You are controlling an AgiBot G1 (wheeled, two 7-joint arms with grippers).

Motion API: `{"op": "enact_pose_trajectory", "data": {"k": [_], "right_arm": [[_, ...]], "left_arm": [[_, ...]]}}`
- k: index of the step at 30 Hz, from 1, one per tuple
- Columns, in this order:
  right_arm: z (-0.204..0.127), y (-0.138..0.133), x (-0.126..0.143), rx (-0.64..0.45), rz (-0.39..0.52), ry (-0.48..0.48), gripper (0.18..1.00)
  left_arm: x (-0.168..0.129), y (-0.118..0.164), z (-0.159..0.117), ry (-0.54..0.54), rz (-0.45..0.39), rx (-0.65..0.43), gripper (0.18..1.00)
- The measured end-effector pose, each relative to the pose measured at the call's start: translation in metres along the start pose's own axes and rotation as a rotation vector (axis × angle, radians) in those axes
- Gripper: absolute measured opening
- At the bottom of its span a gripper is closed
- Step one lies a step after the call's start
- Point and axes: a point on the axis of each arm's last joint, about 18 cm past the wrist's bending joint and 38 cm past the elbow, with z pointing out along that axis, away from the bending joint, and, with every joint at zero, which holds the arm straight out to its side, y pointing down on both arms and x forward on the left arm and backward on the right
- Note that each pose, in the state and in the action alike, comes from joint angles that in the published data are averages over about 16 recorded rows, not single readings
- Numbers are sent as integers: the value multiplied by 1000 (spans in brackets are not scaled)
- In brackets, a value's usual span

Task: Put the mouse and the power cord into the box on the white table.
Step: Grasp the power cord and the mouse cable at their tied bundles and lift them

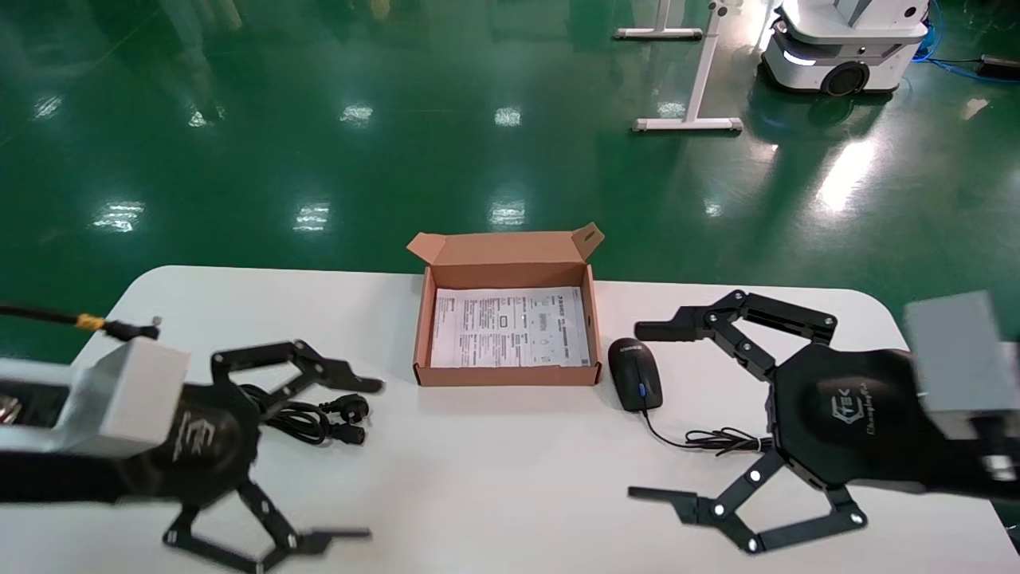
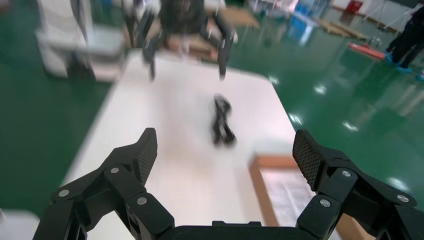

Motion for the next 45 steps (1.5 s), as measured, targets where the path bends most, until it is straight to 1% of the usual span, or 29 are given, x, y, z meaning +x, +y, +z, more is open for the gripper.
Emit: {"op": "enact_pose_trajectory", "data": {"k": [6, 10, 14, 18, 24, 30, 37, 45], "right_arm": [[-11, 41, 19, -184, -112, 15, 1001], [-19, 71, 30, -308, -165, 11, 1001], [-23, 98, 39, -412, -200, -7, 1001], [-23, 121, 47, -494, -226, -30, 1001], [-19, 146, 58, -584, -249, -59, 1001], [-13, 162, 65, -643, -258, -72, 1001], [-10, 174, 68, -684, -246, -72, 1000], [-10, 179, 68, -701, -228, -63, 990]], "left_arm": [[-30, 36, -4, -20, 74, -228, 1000], [-52, 62, -6, -22, 112, -357, 1000], [-71, 85, -7, -14, 140, -463, 1000], [-87, 104, -6, -6, 158, -538, 1000], [-100, 127, -1, 2, 180, -606, 1000], [-105, 143, 7, 9, 199, -642, 1000], [-106, 153, 11, 14, 212, -667, 1000], [-107, 156, 12, 12, 217, -677, 992]]}}
